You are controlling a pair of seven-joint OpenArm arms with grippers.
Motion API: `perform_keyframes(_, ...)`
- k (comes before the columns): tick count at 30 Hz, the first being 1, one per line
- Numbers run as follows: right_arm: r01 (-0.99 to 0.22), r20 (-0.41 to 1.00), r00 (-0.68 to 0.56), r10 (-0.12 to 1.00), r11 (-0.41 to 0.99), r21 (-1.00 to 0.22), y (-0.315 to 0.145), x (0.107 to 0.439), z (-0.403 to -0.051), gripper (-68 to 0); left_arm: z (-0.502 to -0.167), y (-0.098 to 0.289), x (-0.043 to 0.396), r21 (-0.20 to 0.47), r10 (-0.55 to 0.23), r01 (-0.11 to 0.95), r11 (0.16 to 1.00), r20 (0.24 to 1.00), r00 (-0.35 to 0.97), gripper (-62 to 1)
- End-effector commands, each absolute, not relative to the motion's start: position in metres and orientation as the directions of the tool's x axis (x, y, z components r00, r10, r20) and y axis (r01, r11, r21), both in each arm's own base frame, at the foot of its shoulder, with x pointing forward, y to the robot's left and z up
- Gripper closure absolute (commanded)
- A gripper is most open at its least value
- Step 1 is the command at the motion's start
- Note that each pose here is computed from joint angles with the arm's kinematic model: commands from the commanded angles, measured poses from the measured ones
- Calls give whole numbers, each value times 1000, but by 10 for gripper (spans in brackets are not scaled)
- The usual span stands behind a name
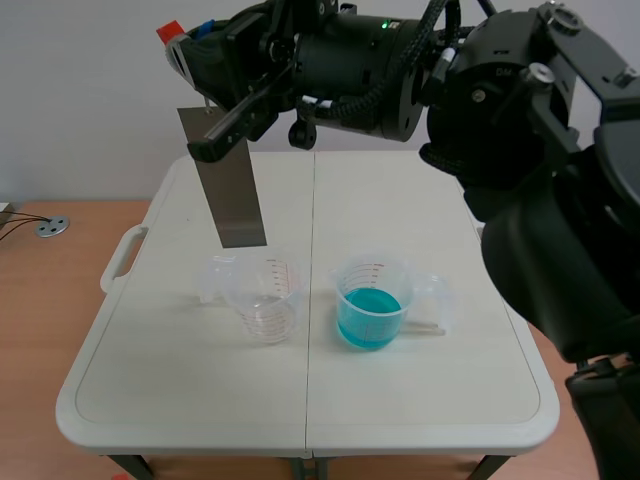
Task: Hold the metal plate by the orange handle, dip it into the blue solution, take it out and point at it, then put the plate back in the beaker on the left.
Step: 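Put the plate into the left beaker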
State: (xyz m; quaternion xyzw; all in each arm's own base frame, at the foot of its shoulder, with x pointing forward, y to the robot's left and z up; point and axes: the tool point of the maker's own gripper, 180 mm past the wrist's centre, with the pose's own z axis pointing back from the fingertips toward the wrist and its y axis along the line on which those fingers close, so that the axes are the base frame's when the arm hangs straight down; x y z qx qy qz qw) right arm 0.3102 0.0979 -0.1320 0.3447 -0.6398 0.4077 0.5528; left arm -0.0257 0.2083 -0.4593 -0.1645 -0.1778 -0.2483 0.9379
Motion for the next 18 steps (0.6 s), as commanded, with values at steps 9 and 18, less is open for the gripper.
perform_keyframes(9, -893, 988, -155, 4, 428, -142, 104, 315, -131, -11, -457, 205, -27, -233, -397, 520, 822, 422, 815, -28)
perform_keyframes(18, -894, 990, -139, 17, 429, -133, 104, 317, -137, -11, -457, 205, -27, -233, -397, 520, 822, 422, 815, -28)
